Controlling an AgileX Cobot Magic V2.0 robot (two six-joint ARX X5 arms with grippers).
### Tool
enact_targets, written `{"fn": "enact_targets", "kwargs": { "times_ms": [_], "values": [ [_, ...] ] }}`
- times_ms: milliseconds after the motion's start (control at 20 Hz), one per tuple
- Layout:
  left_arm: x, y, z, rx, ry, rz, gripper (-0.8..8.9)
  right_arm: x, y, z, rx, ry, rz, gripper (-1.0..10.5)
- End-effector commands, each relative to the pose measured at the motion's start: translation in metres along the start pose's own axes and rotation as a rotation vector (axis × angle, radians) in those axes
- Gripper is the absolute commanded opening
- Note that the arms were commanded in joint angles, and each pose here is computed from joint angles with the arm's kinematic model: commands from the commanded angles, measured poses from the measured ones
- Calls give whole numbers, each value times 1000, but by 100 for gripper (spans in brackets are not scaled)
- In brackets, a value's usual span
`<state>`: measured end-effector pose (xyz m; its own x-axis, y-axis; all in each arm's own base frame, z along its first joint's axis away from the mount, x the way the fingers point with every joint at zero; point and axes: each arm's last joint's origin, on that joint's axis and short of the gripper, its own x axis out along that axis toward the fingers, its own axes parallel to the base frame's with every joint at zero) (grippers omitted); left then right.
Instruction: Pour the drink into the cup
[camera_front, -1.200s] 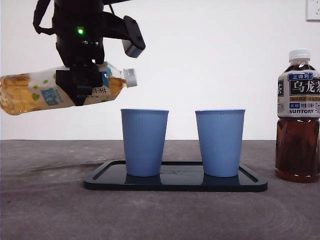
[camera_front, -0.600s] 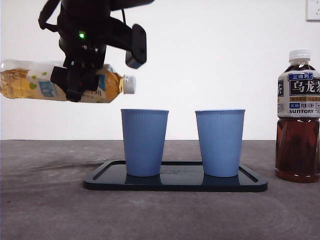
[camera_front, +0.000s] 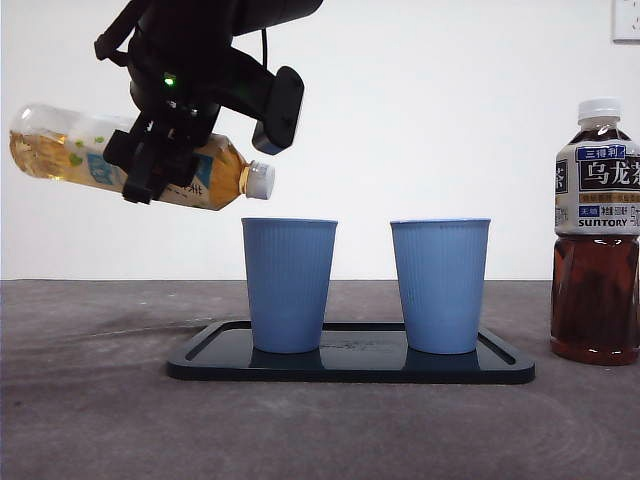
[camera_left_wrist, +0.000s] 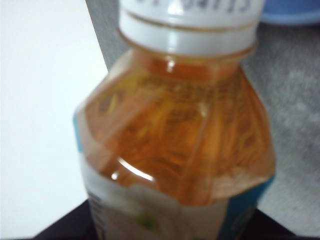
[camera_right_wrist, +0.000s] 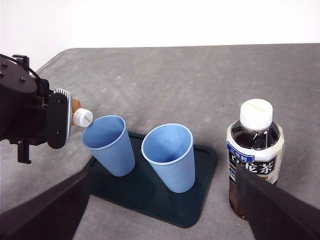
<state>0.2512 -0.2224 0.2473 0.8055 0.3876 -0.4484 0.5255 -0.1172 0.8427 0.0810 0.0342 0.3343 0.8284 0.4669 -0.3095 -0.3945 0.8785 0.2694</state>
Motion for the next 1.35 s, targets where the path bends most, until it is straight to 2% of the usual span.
{"fn": "enact_targets", "kwargs": {
  "times_ms": [50,500,1000,1150,1350],
  "values": [
    [-5,10,6,37,10,53,86,-2,2,4,-13,-19,11,457],
    [-10,12,11,87,-11,87,85,-2,2,4,-13,-20,11,457],
    [-11,12,11,126,22,103,85,-2,2,4,-13,-19,11,457],
    [-11,13,11,72,18,105,86,-2,2,4,-13,-19,11,457],
    [-11,13,10,-106,9,105,86,-2,2,4,-13,-19,11,457]
  ]
}}
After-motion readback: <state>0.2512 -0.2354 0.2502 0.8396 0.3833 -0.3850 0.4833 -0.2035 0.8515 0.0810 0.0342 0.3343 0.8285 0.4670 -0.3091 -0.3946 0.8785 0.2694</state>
